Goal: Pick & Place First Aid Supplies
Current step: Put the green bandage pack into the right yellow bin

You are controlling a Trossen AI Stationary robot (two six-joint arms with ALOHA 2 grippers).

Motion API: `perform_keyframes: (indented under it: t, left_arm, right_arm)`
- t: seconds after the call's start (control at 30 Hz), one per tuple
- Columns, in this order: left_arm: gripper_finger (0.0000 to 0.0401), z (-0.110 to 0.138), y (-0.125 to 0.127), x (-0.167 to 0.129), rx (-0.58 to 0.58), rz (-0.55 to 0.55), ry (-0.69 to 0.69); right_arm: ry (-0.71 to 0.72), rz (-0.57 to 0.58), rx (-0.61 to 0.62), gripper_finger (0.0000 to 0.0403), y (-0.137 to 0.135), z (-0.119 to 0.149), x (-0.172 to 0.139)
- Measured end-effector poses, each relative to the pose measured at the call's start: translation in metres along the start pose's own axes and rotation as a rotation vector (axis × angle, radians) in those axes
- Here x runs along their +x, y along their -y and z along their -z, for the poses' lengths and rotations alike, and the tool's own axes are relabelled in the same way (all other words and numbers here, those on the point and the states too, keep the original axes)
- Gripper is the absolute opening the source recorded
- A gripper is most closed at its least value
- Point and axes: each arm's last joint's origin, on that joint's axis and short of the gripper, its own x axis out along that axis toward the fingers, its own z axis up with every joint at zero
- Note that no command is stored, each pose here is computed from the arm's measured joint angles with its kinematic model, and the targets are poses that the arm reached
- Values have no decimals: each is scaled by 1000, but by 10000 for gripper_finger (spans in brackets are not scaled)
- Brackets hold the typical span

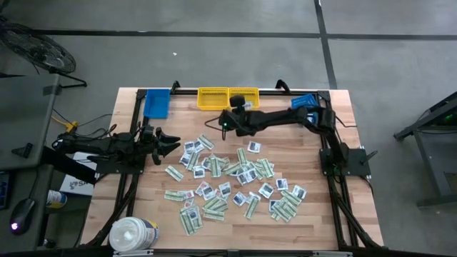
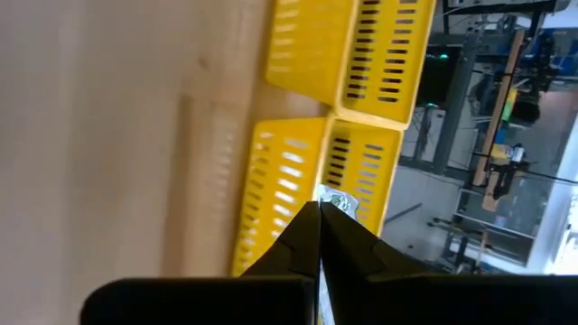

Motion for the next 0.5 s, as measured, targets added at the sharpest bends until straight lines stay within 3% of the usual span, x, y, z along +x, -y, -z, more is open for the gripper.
perform_keyframes:
  t: [0.5]
  left_arm:
    - [161,0,0,0,0,0,0]
  right_arm:
    - [69,-83,46,0,35,27,43]
